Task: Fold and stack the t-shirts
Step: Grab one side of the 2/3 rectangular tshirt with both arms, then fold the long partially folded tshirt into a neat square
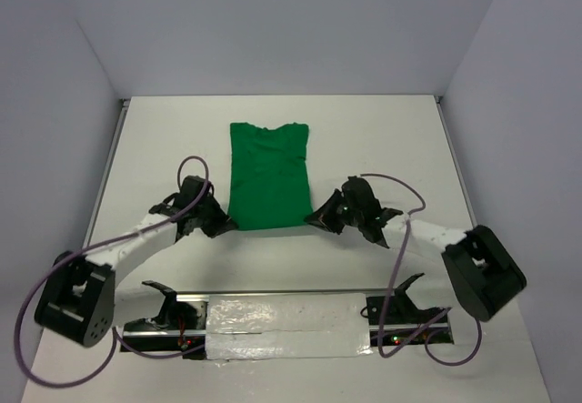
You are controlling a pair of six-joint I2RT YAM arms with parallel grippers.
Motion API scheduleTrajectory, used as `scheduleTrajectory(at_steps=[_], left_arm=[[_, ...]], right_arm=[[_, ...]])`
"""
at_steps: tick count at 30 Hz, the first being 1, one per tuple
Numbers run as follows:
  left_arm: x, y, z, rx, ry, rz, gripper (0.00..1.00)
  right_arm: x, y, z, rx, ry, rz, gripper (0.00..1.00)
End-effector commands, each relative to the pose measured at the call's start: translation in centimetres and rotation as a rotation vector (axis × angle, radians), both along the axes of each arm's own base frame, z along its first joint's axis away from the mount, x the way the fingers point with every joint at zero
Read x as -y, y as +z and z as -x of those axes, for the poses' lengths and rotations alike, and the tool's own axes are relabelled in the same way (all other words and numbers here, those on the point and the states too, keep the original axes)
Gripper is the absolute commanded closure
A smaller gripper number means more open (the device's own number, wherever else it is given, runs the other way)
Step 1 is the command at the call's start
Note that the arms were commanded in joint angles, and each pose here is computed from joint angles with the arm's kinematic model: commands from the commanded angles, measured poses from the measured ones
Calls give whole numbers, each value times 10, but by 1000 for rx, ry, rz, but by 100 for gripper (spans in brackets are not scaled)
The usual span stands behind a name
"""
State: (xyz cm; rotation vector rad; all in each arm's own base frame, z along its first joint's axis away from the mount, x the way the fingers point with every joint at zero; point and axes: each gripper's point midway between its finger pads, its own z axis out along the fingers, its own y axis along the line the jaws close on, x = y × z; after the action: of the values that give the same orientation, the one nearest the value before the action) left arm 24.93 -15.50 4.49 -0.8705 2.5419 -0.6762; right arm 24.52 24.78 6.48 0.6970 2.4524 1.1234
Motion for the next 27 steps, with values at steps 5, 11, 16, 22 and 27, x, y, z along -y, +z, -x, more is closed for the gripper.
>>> scheduleTrajectory(at_steps=[5, 11, 16, 22, 27], left_arm=[[-2, 32, 58, -33, -31, 10, 100], [0, 79, 39, 62, -6, -2, 100], [-5, 120, -12, 137, 17, -132, 100], [-1, 139, -80, 171, 35, -169, 100], [-1, 146, -127, 189, 37, -155, 100]], right_arm=[[29, 13, 45, 47, 34, 117, 100], [40, 47, 31, 139, -8, 192, 100], [32, 80, -14, 233, -39, 241, 100], [15, 111, -77, 303, -53, 263, 100], [13, 115, -125, 304, -80, 278, 100]])
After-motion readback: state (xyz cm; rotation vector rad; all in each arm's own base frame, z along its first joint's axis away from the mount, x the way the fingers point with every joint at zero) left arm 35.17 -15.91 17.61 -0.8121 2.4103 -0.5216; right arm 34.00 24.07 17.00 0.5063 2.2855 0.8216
